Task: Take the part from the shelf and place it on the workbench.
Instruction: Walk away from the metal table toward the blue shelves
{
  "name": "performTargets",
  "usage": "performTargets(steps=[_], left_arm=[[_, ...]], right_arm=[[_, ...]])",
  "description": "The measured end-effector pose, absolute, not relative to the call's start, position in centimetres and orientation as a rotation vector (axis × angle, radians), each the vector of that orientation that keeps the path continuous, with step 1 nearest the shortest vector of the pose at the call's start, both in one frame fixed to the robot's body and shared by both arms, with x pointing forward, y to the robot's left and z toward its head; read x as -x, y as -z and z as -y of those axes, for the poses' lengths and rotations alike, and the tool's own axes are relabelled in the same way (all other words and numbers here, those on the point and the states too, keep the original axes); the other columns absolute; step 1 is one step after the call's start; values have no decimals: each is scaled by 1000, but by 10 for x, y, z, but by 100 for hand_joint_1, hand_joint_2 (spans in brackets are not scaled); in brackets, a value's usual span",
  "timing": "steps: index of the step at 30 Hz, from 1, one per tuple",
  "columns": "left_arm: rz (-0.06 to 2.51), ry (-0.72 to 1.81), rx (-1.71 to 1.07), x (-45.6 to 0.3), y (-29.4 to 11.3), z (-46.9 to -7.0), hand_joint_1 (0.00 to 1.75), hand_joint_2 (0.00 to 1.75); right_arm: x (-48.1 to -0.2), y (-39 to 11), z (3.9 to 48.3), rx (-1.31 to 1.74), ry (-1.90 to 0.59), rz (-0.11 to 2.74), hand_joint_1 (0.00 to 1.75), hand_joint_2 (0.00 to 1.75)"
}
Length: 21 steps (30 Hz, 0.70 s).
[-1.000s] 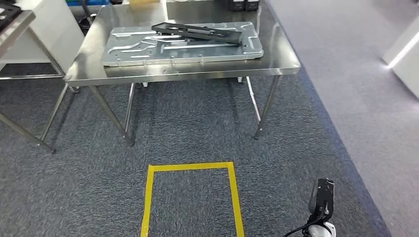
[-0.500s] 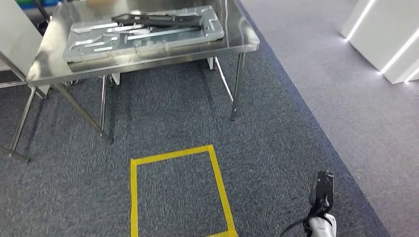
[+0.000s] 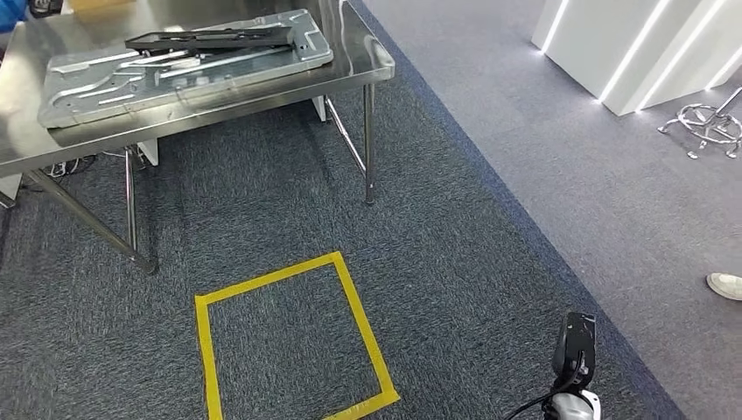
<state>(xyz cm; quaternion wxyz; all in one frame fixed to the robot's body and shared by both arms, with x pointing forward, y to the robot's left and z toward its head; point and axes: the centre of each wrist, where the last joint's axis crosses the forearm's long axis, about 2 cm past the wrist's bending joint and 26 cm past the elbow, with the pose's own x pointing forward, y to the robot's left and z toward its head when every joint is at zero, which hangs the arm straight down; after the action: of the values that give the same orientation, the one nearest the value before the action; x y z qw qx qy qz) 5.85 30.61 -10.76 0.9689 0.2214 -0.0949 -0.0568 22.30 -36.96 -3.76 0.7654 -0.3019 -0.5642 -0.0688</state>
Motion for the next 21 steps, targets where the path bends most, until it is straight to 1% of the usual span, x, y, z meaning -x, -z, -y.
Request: performTargets(steps=[5, 12, 21], left_arm=[[191, 114, -442, -58, 108, -303, 0, 0], [181, 120, -438, -58, 108, -300, 0, 0], [174, 120, -439, -57, 108, -300, 0, 0]], right_arm=[[-222, 39, 373, 661, 153, 1207, 0, 0], [-208, 48, 384, 676, 198, 1091, 0, 0], [-174, 65, 395, 663, 287, 864, 0, 0]])
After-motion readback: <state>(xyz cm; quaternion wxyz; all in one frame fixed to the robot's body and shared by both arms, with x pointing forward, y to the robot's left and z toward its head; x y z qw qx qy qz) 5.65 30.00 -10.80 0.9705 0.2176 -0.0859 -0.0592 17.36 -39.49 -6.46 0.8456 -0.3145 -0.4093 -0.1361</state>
